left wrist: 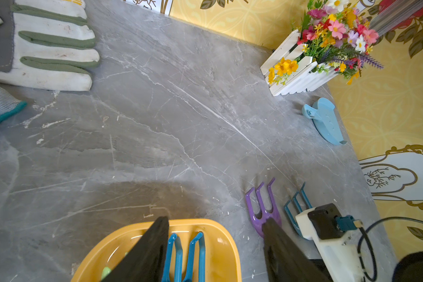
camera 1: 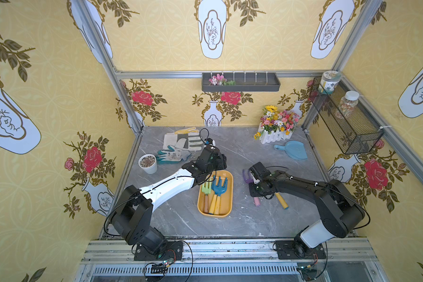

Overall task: Put the rake into the storage box
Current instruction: Pick up the rake at the center of the board, then place the rake in the storage box.

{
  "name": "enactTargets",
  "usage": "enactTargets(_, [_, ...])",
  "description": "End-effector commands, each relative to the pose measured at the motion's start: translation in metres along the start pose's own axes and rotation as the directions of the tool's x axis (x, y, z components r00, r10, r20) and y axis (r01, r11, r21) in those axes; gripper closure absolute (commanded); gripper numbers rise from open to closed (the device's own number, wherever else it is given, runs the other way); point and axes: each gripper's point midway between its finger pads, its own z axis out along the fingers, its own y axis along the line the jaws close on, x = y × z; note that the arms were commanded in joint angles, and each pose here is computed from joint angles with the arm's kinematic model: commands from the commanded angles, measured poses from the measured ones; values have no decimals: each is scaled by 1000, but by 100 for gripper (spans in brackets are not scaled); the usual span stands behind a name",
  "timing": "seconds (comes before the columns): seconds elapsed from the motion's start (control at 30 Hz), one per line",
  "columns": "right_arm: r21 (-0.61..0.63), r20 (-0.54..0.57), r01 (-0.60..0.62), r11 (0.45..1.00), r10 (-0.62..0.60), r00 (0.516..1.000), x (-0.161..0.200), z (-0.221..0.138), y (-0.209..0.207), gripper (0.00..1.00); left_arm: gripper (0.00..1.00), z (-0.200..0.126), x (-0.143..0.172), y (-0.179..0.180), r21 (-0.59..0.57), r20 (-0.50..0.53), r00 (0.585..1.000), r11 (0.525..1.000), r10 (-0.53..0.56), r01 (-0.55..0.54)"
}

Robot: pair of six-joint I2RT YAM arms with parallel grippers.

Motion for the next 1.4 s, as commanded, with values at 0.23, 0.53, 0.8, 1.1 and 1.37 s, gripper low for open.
enactTargets(0.23, [-335, 29, -106, 936, 123, 992, -24, -22, 28, 95, 33, -3, -1, -12, 69, -2, 1000, 998, 3, -3])
enactTargets(0.53, [-674, 183, -20, 739, 193, 964, -74, -105, 54, 93, 31, -13, 1, -65, 352, -47, 999, 936, 20, -2])
enactTargets(0.8, [-747, 247, 67, 661, 181, 952, -82, -138, 71, 91, 32, -21, 12, -108, 569, -122, 989, 822, 86, -1])
enactTargets(1.1, [-815, 261, 108, 569, 194, 946, -87, -159, 83, 91, 36, -18, 15, -112, 587, -139, 986, 809, 93, 6])
enactTargets(1.37, [-885, 278, 166, 436, 206, 938, -87, -185, 96, 91, 40, -16, 17, -113, 592, -148, 985, 806, 88, 17])
